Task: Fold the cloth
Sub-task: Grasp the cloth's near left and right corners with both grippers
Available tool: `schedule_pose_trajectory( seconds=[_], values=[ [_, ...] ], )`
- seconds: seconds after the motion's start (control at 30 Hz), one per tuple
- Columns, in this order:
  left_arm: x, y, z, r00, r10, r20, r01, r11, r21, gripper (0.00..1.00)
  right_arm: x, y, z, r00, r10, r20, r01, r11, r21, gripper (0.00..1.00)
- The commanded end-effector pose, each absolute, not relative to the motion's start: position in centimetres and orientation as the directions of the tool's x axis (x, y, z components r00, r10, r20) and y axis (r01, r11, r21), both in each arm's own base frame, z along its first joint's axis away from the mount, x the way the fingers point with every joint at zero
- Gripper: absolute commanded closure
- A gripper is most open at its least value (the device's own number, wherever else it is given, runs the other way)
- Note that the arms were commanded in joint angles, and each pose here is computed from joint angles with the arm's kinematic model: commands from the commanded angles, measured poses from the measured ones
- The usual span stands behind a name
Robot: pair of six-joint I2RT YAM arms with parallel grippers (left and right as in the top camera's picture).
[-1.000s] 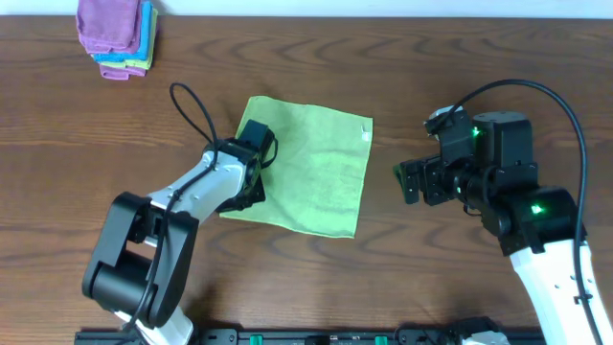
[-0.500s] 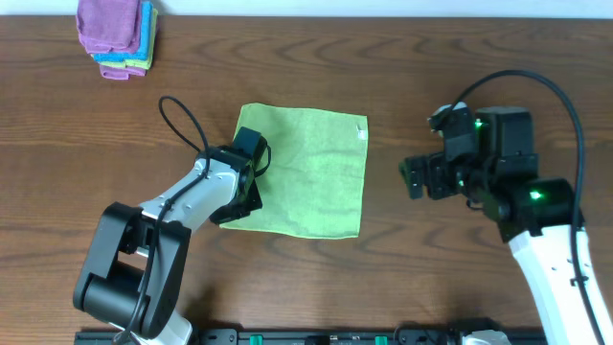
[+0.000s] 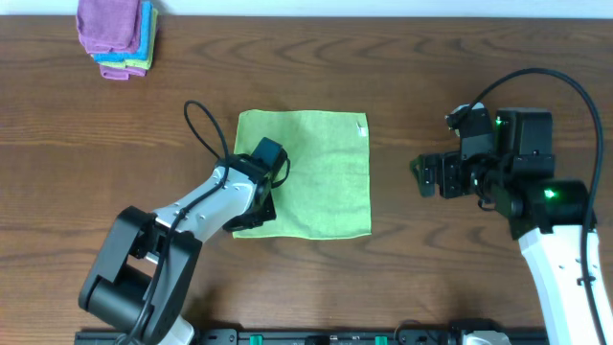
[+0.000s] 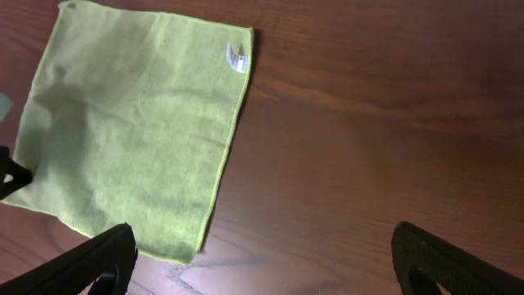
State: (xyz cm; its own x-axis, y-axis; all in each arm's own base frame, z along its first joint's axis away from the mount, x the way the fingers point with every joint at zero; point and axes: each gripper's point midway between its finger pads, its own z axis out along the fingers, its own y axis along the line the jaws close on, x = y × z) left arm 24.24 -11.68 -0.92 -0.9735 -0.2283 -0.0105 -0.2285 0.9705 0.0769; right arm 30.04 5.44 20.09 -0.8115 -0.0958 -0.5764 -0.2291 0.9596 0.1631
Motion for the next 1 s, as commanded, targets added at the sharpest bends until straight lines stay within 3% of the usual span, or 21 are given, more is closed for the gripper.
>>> schedule_pose_trajectory(
  seconds=[0.0, 0.27, 0.37, 0.43, 0.6, 0.77, 0.87, 0.97],
  values=[
    [19.4, -11.4, -3.0, -0.951, -0.255, 0.175, -0.244, 0.966, 0.082, 0.94, 29.8, 6.2, 20.8, -0.797, -0.102, -0.595, -0.269, 0.942, 0.2, 0.01],
    [21.6, -11.4, 4.4, -0.95, -0.312, -0.021, -0.311, 0.949, -0.041, 0.94, 27.8, 6.9, 22.5, -0.803, -0.101, -0.588, -0.29, 0.927, 0.237, 0.01],
    [22.0, -11.3, 6.8, -0.939, -0.332, -0.086, -0.322, 0.94, -0.112, 0.86, 26.4, 7.8, 22.3, -0.828, -0.101, -0.552, -0.306, 0.905, 0.294, 0.01],
    [21.8, -11.0, 7.8, -0.932, -0.348, -0.104, -0.334, 0.933, -0.132, 0.82, 25.5, 8.5, 21.8, -0.847, -0.103, -0.522, -0.318, 0.885, 0.341, 0.06],
    [20.7, -9.8, 7.6, -0.898, -0.436, -0.059, -0.426, 0.896, -0.129, 0.76, 24.1, 10.8, 18.7, -0.881, -0.104, -0.462, -0.348, 0.804, 0.483, 0.12],
    [20.0, -9.2, 6.0, -0.885, -0.465, 0.011, -0.46, 0.872, -0.168, 0.63, 22.8, 12.6, 15.2, -0.916, -0.097, -0.389, -0.337, 0.713, 0.615, 0.14],
    [19.7, -9.1, 5.3, -0.887, -0.456, 0.07, -0.459, 0.859, -0.228, 0.56, 22.0, 13.3, 13.3, -0.937, -0.099, -0.336, -0.311, 0.675, 0.669, 0.14],
    [19.7, -9.4, 4.9, -0.889, -0.441, 0.123, -0.456, 0.827, -0.328, 0.57, 21.5, 13.7, 12.0, -0.95, -0.098, -0.297, -0.287, 0.65, 0.704, 0.15]
  ],
)
